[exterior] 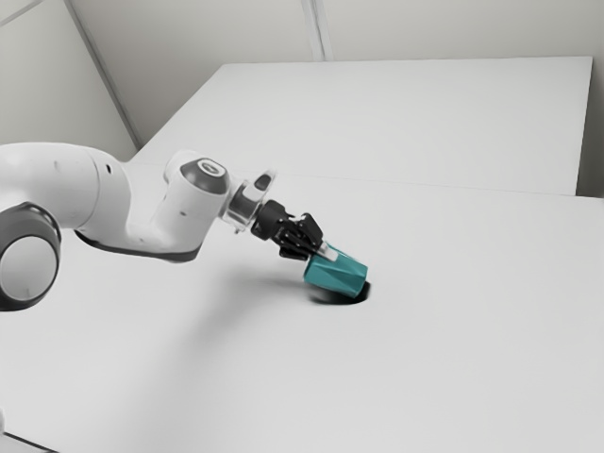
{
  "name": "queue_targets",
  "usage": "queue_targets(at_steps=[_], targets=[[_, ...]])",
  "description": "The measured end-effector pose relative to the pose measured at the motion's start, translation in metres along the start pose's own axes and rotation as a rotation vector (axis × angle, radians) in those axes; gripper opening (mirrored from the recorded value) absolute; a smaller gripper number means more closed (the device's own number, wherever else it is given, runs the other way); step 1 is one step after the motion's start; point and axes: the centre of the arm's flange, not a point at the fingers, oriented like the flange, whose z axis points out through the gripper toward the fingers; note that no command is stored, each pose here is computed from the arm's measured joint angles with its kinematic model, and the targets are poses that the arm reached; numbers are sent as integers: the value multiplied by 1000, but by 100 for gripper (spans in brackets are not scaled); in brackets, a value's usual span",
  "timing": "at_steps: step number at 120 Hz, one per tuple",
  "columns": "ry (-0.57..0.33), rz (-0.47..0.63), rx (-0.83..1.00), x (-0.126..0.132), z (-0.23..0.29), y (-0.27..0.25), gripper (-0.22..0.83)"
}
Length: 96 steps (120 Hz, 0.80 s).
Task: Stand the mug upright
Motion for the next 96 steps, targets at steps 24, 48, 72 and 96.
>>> queue_targets(at_steps=[24, 48, 72, 96], targets=[[4, 45, -6, -1, -13, 19, -16], [-34, 157, 134, -3, -60, 57, -16], [-91, 262, 443, 6, -120, 73, -17], [-162, 306, 727, 14, -142, 82, -17]])
